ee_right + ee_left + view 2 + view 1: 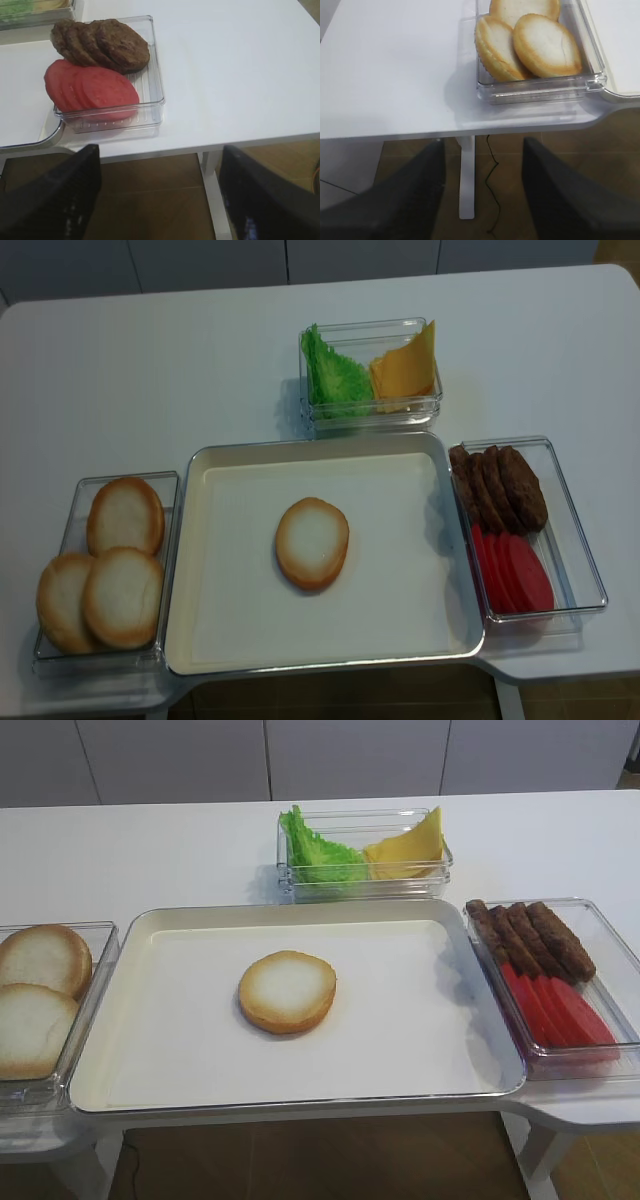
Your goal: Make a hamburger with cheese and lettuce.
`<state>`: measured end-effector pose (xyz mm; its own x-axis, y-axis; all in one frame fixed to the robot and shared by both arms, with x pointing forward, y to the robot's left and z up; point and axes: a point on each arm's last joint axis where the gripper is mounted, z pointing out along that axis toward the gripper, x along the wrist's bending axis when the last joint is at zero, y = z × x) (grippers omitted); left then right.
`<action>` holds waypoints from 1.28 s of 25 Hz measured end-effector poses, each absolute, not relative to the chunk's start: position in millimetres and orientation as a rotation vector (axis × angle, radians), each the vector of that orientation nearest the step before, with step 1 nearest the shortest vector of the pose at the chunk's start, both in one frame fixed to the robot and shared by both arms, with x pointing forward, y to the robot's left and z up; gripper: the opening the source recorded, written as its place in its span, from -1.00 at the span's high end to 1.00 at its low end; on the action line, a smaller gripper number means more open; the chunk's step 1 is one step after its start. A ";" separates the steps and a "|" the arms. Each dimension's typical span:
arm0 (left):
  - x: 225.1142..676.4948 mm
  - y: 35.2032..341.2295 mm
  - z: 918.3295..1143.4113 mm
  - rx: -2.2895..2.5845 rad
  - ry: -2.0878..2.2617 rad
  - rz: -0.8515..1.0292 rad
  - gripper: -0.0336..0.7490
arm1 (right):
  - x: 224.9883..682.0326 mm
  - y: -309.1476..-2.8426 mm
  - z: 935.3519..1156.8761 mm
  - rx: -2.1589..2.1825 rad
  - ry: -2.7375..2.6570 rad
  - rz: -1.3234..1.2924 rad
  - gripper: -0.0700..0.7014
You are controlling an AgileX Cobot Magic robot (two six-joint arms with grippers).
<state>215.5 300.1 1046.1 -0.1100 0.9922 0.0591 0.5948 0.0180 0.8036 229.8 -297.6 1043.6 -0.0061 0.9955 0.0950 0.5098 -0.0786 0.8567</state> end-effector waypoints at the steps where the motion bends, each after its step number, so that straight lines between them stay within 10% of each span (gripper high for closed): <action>1: 215.5 300.1 1046.1 1.621 1.757 0.947 -0.03 | 229.8 -297.6 1043.6 1.652 1.574 0.999 -0.63; 32: 226.2 293.7 1040.0 1.649 1.627 0.901 -0.03 | 229.8 -297.6 1043.6 1.652 1.574 0.999 -0.63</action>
